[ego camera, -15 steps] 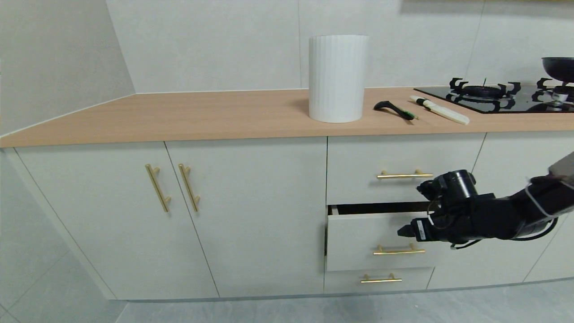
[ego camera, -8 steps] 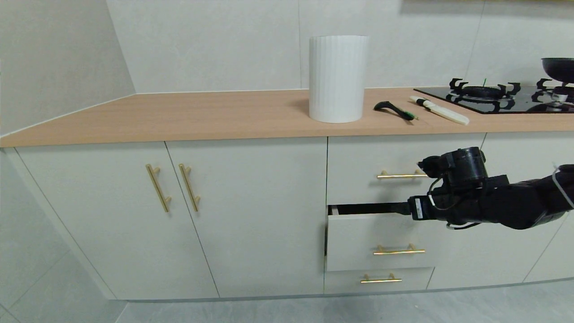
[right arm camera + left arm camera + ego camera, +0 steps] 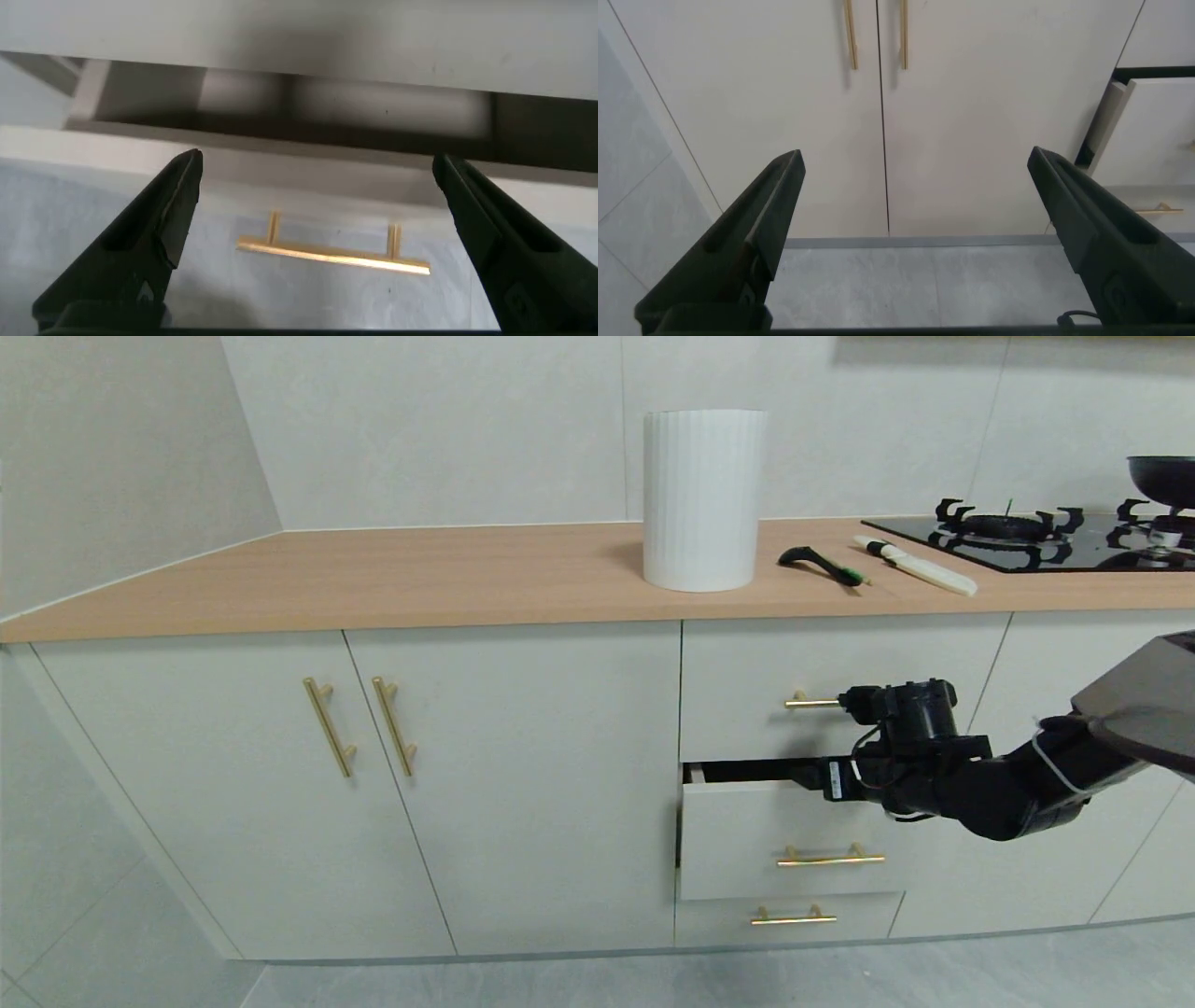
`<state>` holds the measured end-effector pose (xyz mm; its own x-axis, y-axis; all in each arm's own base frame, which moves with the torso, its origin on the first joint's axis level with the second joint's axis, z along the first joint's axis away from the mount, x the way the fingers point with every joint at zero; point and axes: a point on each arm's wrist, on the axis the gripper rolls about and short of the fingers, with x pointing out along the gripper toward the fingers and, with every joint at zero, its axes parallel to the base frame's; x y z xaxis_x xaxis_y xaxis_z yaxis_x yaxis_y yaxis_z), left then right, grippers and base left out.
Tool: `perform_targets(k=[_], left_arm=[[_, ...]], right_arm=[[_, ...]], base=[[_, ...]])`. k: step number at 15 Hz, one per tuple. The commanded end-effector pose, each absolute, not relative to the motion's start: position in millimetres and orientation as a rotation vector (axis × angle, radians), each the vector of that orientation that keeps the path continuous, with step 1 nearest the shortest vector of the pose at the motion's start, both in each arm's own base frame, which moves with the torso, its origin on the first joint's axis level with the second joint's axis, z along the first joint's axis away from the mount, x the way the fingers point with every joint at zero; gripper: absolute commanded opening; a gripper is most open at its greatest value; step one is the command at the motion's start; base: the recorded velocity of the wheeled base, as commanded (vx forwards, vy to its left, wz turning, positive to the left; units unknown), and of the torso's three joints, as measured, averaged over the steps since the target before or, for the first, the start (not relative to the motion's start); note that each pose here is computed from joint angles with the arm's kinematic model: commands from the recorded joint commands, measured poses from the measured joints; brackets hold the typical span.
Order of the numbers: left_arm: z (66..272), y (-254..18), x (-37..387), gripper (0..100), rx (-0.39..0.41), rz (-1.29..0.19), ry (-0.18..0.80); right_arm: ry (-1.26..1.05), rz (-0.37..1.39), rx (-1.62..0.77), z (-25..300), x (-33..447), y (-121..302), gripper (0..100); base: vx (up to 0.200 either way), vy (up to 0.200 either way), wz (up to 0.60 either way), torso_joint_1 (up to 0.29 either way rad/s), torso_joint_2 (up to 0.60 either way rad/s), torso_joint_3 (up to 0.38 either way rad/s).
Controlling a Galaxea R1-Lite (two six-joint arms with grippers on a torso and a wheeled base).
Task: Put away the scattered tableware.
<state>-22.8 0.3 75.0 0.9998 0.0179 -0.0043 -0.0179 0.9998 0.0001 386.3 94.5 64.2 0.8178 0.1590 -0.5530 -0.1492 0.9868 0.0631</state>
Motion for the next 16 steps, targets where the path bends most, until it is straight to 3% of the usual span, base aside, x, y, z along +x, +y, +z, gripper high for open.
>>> perform_targets(k=[1, 8, 16], left_arm=[[75, 0, -23, 100, 0.000, 0.018, 0.005], [75, 0, -23, 100, 0.000, 0.018, 0.005], [75, 0, -23, 100, 0.000, 0.018, 0.005]], right_arm=[[0.611, 0.162, 0.014, 45, 392, 95, 100], [0.608, 0.139, 0.020, 37, 401, 87, 100], [0.729, 0.149, 0.003, 67, 381, 83, 100]], base=[[0.000, 0.000, 0.00, 0.000, 0.00, 0.000], [0.000, 0.000, 0.00, 0.000, 0.00, 0.000], [0.000, 0.000, 0.00, 0.000, 0.00, 0.000]])
